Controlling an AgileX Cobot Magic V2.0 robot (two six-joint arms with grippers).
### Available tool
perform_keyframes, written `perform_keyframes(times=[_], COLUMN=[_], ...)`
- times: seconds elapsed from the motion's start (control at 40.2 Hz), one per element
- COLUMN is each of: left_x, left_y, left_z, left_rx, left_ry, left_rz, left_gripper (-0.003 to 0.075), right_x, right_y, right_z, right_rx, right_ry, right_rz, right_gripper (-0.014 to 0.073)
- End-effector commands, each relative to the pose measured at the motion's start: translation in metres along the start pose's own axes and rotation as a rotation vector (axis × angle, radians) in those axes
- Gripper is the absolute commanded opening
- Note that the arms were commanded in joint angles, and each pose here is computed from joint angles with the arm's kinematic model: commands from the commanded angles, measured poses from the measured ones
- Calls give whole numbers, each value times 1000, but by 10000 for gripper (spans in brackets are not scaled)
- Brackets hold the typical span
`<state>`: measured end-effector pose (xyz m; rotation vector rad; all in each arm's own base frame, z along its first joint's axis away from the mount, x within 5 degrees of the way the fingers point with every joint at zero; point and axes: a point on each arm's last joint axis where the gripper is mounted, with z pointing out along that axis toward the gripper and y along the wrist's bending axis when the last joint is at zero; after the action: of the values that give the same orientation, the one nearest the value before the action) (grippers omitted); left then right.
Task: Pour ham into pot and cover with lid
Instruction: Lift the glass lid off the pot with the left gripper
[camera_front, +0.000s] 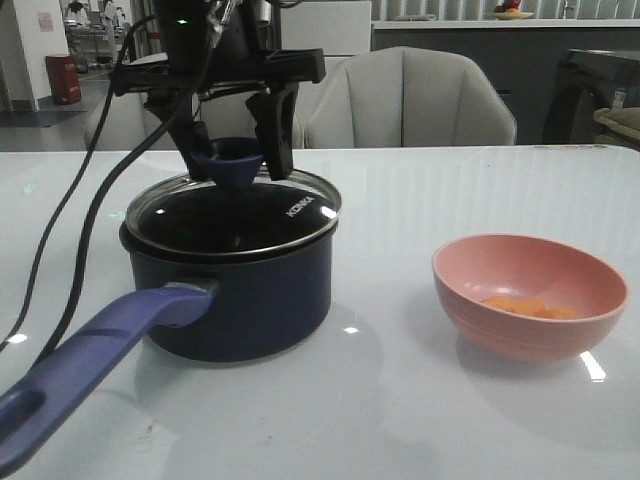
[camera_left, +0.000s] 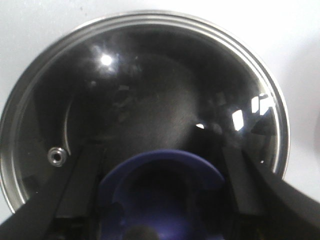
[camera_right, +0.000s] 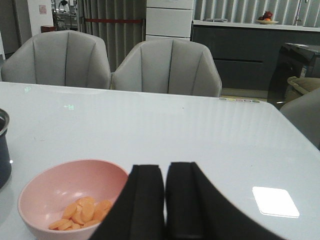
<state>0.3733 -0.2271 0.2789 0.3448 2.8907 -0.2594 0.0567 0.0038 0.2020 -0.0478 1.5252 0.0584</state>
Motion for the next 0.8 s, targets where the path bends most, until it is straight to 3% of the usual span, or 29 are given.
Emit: perform_keyframes(times=[0.0, 0.473, 0.771], left_x=[0, -3, 12], left_y=[-8, 2, 59], left_z=[-45, -57, -82], left_rx=[44, 35, -82], left_ry=[-79, -115, -134], left_rz=[6, -2, -70], left_gripper=[142, 142, 141], right_x=[-6, -6, -6], right_y=[0, 0, 0], right_z=[-2, -2, -2], right_rx=[3, 3, 3], right_ry=[-97, -97, -97], right_rz=[-14, -14, -14], right_gripper=[185, 185, 185])
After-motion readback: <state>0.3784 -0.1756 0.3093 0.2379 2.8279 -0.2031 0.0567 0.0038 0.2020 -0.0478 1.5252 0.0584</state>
